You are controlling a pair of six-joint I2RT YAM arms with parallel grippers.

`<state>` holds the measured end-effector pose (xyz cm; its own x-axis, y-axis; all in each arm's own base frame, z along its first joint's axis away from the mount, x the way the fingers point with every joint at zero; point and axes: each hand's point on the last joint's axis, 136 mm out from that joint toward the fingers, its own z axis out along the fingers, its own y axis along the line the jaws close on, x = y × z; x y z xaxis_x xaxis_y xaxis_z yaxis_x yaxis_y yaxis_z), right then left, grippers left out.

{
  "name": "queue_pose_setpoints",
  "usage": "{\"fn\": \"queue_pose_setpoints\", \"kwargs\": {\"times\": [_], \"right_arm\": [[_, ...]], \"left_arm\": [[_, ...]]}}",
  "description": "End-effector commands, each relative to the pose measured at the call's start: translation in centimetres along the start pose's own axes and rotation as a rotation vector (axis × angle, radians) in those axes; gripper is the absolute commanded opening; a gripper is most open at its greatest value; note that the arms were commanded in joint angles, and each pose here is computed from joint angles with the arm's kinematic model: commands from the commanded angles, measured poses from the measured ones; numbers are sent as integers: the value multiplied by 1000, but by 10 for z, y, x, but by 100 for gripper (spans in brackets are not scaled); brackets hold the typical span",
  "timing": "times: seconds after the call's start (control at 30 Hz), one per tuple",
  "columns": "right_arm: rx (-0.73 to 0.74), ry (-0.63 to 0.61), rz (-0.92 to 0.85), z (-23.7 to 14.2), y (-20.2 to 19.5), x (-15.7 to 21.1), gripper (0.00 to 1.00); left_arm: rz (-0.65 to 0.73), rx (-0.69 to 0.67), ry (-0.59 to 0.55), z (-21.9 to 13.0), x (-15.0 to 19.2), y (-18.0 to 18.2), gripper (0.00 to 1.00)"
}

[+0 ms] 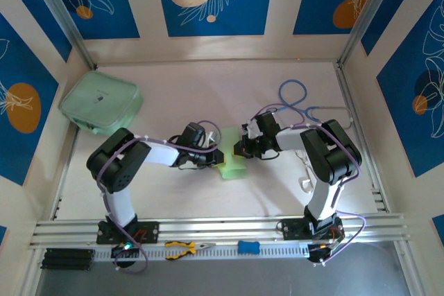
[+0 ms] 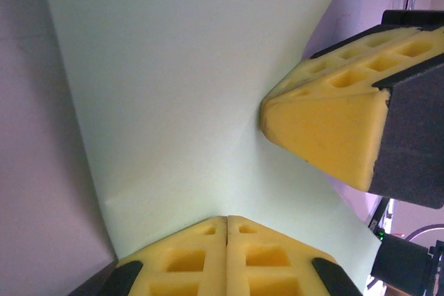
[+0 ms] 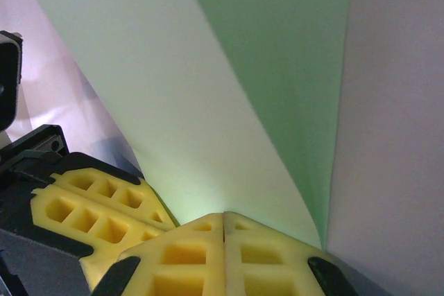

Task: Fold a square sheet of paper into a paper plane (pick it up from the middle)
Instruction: First fold the square sheet of paper in half at the center of the table.

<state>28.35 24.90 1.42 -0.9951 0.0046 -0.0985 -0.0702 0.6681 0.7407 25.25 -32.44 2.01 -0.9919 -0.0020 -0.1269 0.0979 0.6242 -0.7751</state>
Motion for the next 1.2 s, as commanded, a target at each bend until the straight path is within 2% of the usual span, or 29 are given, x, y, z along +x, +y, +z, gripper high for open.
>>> {"fn": "queue_pose_setpoints", "kwargs": {"times": [0.0, 0.1, 0.33, 0.47, 0.63, 0.8, 1.03, 1.17], "right_arm": [[146, 51, 92, 3, -41, 26, 0], [148, 51, 94, 3, -42, 27, 0], [150, 53, 95, 3, -42, 27, 0], [149, 54, 96, 3, -42, 27, 0], [150, 53, 98, 3, -42, 27, 0], [154, 55, 100, 4, -44, 28, 0], [156, 54, 106, 3, -46, 28, 0], [155, 51, 105, 2, -45, 27, 0]], "left_arm": [[-39, -169, 73, -2, 35, 51, 0], [-26, -154, 64, -6, 31, 41, 0], [-4, -16, 7, -19, 4, -18, 0], [2, 11, 18, -18, 3, -30, 0], [-24, 23, 30, -9, 8, -23, 0], [-57, -11, 79, -3, 28, 0, 0], [-59, -153, 144, -10, 60, 45, 0], [-41, -143, 129, -15, 58, 38, 0]]}}
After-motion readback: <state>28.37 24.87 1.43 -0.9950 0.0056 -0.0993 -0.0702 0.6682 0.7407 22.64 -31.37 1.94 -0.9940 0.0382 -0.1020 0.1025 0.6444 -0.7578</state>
